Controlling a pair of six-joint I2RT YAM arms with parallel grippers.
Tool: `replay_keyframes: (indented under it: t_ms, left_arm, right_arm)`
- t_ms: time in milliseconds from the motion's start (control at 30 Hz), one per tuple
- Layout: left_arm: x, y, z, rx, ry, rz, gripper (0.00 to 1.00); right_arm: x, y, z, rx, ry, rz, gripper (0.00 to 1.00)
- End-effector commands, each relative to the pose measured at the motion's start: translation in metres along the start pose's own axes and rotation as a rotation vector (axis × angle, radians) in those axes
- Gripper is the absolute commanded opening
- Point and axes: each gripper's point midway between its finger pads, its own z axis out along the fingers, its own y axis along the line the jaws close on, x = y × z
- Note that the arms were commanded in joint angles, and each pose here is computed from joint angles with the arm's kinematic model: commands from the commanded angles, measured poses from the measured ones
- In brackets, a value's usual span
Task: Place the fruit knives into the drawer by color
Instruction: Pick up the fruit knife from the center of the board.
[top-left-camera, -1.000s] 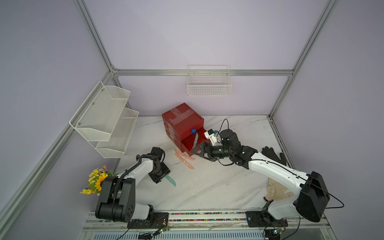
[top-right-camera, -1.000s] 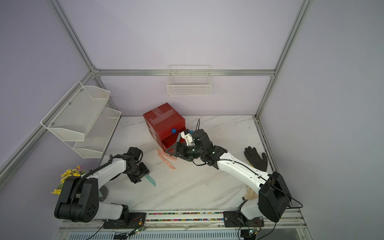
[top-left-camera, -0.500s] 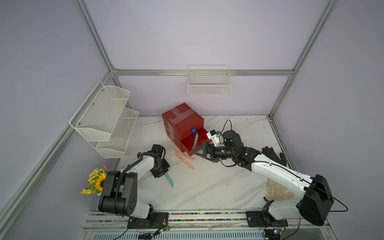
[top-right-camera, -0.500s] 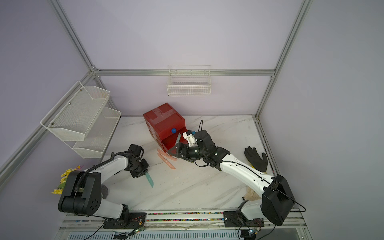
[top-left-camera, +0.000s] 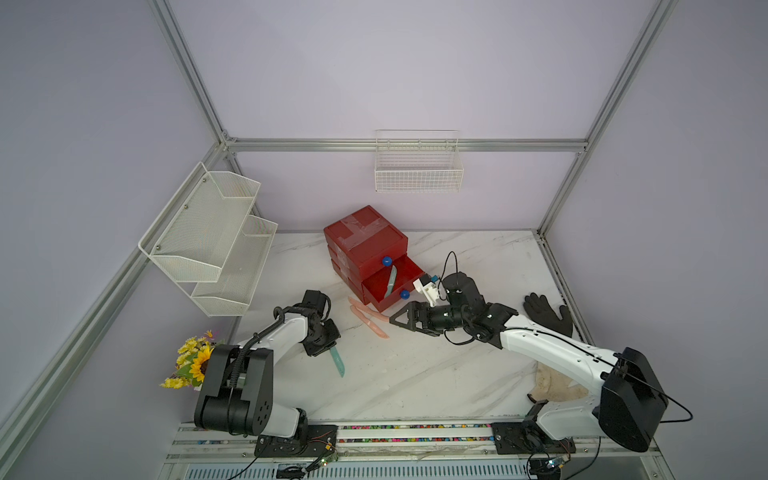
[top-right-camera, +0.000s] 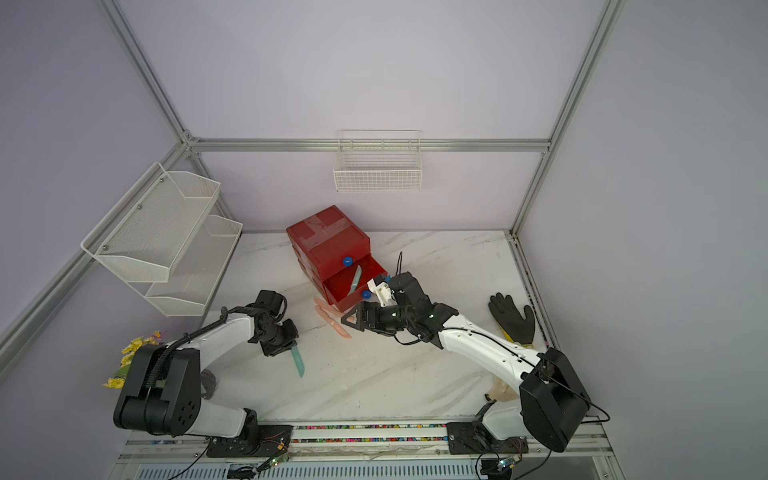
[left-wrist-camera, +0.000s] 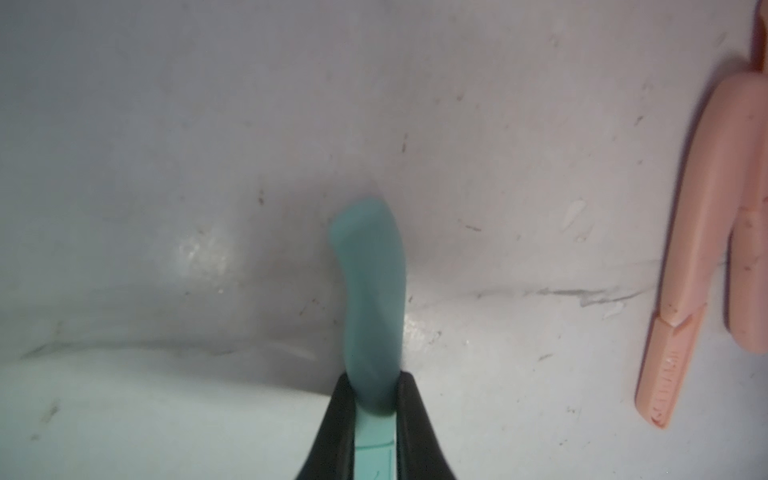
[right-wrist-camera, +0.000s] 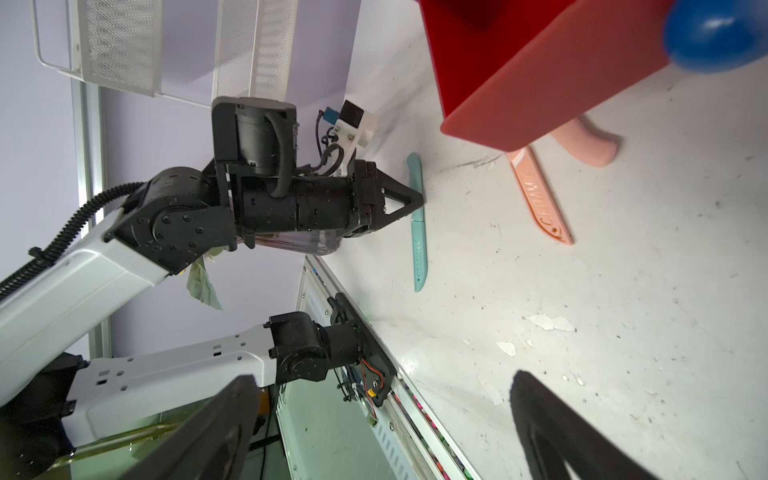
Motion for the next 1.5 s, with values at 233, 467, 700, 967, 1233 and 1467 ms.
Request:
replay_keyframes:
  t_ms: [233,467,700,967,1233,1467]
  left_arm:
    - [0.023,-0.021,-0.03,0.144,0.036,0.08,0.08]
    - [0.037,-0.047,-0.053,0.28,0.059,0.08,0.09]
    - [0.041,-0.071,-0.092,0.414,0.038,0.074,0.1]
    - [0.042,-0.085,-0.112,0.475,0.038,0.085,0.11]
    - [0.041,-0.098,-0.125,0.507,0.027,0.099,0.11]
    - [0.042,-0.102,-0.129,0.512,0.025,0.112,0.11]
  right_arm:
    - [0.047,-0.008,0.051,-0.08,0.149,-0.01,0.95]
    - [0.062,0.001,0.082,-0.114,0.21,-0.012,0.9]
    - [0.061,0.022,0.099,-0.177,0.204,0.003,0.85]
    - [0.055,0.035,0.111,-0.192,0.209,-0.008,0.76]
    - [0.053,0.037,0.116,-0.187,0.207,-0.012,0.62]
    - [0.048,0.036,0.12,-0.158,0.2,-0.02,0.38]
